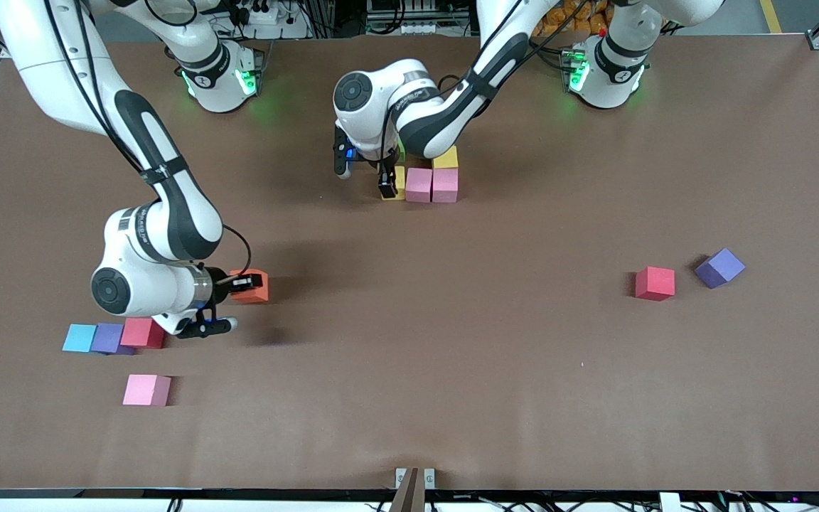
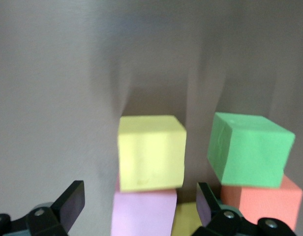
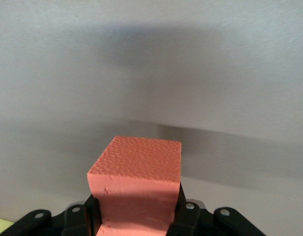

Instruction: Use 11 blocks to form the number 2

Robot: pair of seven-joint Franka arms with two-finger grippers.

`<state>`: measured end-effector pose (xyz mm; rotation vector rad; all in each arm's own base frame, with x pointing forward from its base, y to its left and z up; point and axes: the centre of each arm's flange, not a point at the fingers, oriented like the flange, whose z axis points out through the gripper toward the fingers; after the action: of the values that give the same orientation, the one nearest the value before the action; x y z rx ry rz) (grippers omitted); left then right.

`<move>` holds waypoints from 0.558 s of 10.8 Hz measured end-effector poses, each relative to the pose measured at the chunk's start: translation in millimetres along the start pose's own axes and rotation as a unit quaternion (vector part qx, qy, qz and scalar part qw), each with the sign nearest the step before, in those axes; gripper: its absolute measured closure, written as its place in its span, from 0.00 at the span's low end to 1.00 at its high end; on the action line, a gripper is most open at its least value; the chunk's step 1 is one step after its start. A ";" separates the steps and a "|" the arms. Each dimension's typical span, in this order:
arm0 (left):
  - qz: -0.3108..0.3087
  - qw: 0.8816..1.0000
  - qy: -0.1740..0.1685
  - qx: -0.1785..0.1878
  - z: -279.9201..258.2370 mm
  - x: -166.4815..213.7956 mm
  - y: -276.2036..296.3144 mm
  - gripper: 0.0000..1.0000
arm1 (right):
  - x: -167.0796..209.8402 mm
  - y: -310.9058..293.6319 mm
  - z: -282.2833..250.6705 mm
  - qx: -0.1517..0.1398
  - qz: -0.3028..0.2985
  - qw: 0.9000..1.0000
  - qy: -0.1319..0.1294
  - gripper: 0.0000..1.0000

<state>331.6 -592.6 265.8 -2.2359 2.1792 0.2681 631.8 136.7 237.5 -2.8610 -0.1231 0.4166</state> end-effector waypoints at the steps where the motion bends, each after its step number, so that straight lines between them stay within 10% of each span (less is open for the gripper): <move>1: -0.017 1.000 -0.002 -0.005 -22.4 -13.1 -11.0 0.00 | -1.3 -12.4 3.3 -0.001 0.012 1.000 -0.002 0.44; 6: -0.116 0.993 -0.009 -0.014 -124.8 -202.5 -170.7 0.00 | -13.2 -95.8 18.1 -0.013 0.056 0.998 0.004 0.44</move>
<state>512.0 -401.8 395.2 -2.4619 1.8940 0.3137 609.4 231.9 248.7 -2.9039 0.0348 0.4279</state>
